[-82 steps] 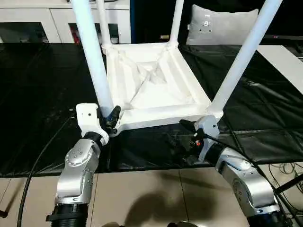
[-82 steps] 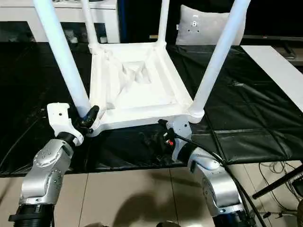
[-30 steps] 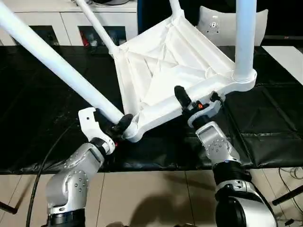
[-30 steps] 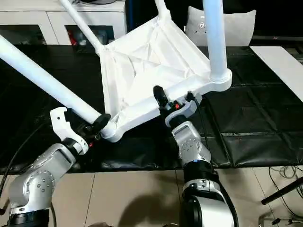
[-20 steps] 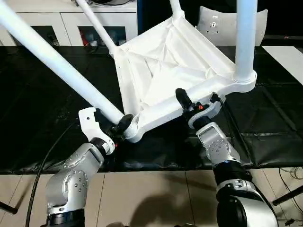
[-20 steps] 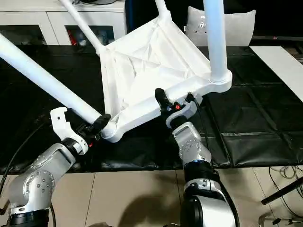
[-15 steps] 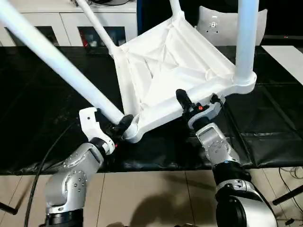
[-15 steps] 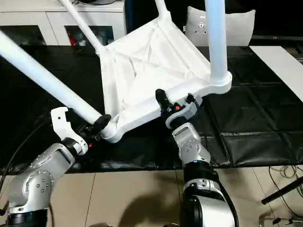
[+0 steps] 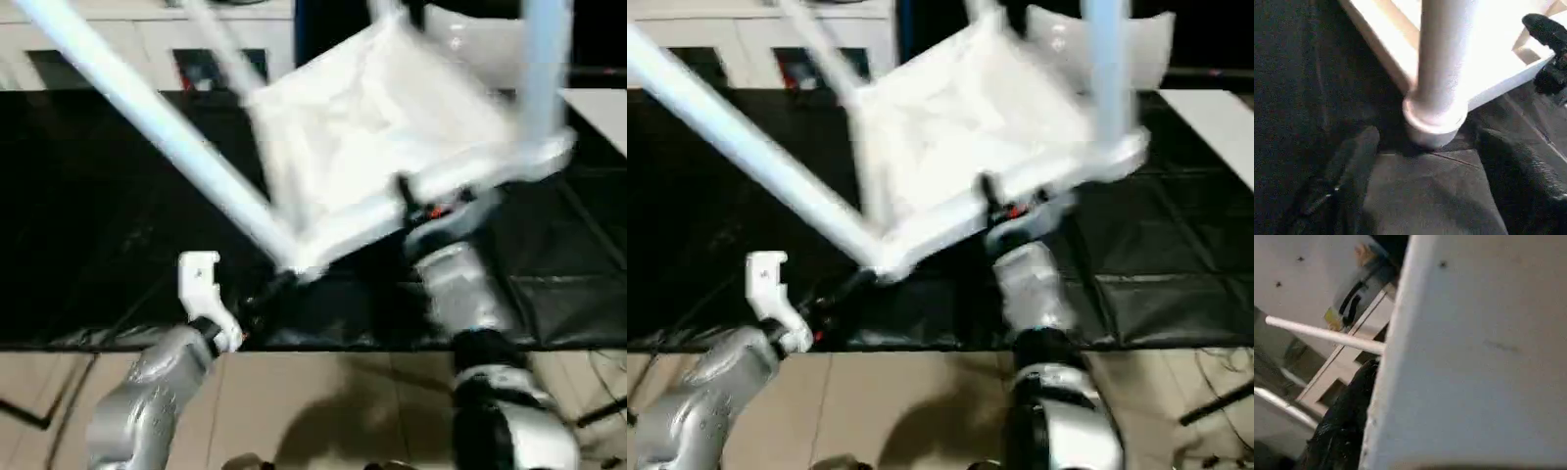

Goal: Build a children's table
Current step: Flip table

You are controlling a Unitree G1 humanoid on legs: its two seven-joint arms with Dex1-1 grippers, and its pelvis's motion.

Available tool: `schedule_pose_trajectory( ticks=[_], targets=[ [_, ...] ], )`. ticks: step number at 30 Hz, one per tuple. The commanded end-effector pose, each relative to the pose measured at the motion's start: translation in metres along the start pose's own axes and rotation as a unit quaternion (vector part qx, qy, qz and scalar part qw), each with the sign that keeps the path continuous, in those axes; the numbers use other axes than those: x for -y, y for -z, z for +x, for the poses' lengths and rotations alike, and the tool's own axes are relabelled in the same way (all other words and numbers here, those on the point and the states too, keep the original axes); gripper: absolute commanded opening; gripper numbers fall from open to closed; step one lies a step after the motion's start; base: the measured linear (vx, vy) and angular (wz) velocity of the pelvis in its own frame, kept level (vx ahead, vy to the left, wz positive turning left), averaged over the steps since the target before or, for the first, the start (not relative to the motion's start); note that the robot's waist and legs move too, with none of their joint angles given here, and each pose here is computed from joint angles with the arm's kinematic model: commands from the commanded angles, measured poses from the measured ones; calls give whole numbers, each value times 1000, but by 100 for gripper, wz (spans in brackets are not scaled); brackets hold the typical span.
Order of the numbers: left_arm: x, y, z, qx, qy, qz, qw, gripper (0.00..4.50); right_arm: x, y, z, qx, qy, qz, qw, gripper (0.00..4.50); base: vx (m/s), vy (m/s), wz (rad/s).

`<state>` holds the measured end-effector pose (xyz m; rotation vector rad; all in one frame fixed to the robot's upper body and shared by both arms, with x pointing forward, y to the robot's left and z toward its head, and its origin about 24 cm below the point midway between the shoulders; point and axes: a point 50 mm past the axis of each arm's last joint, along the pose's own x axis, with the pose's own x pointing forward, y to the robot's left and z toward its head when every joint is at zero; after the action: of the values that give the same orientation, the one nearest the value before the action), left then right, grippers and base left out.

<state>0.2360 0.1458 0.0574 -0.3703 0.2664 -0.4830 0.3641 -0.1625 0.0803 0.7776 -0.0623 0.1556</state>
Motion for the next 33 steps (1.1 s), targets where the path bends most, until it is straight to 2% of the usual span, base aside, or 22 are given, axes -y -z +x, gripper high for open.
schedule_pose_trajectory(
  ticks=[1, 5, 8, 11, 12, 13, 15, 17, 19, 20, 22, 24, 26, 27, 28, 29, 30, 32, 33],
  targets=[
    [9, -7, -1, 15, 28, 43, 999, 379, -3, -54, -3, 104, -7, -97, 990, 217, 0, 0, 0],
    [20, -15, -3, 32, 75, 96, 992, 400, 0, -68, -10, 109, 12, -167, 980, 217, 0, 0, 0],
    [28, -20, -5, 18, 108, 137, 984, 427, -3, -72, -15, 71, 22, -250, 965, 217, 0, 0, 0],
    [30, -24, -6, 16, 112, 159, 981, 446, -10, -73, -18, 53, 16, -288, 956, 217, 0, 0, 0],
    [33, -32, -4, 24, 118, 171, 978, 446, -14, -74, -20, 39, 14, -312, 949, 217, 0, 0, 0],
    [33, -34, -4, 26, 119, 175, 977, 449, -15, -74, -21, 35, 13, -318, 947, 217, 0, 0, 0],
    [35, -44, -1, 23, 136, 228, 964, 450, -20, -75, -24, 20, 28, -337, 941, 217, 0, 0, 0],
    [36, -49, 0, 20, 140, 248, 958, 450, -21, -74, -25, 13, 33, -341, 940, 215, 0, 0, 0],
    [38, -58, 1, 26, 140, 262, 954, 450, -24, -73, -26, 3, 36, -355, 934, 211, 0, 0, 0],
    [42, -69, 2, 43, 141, 269, 952, 450, -26, -71, -27, -8, 41, -377, 925, 206, 0, 0, 0],
    [44, -74, 2, 51, 142, 273, 950, 450, -28, -71, -27, -13, 45, -382, 923, 205, 0, 0, 0],
    [50, -89, 6, 70, 141, 314, 936, 450, -37, -65, -25, -30, 37, -410, 911, 202, 0, 0, 0],
    [50, -90, 6, 72, 140, 320, 934, 450, -38, -65, -25, -32, 34, -413, 909, 199, 0, 0, 0],
    [53, -103, 11, 90, 119, 380, 913, 450, -45, -58, -23, -50, 17, -416, 908, 199, 0, 0, 0],
    [54, -109, 13, 101, 103, 415, 898, 450, -47, -55, -22, -57, 12, -417, 907, 197, 0, 0, 0],
    [54, -110, 14, 104, 98, 424, 894, 450, -47, -55, -21, -58, 11, -417, 907, 196, 0, 0, 0],
    [54, -118, 17, 119, 74, 472, 870, 450, -46, -53, -20, -68, 15, -427, 902, 196, 0, 0, 0],
    [55, -127, 19, 143, 49, 525, 838, 450, -44, -50, -19, -78, 18, -433, 898, 196, 0, 0, 0],
    [57, -135, 21, 172, 28, 563, 808, 450, -42, -45, -18, -90, 20, -434, 896, 230, 0, 0, 0]
  ],
)
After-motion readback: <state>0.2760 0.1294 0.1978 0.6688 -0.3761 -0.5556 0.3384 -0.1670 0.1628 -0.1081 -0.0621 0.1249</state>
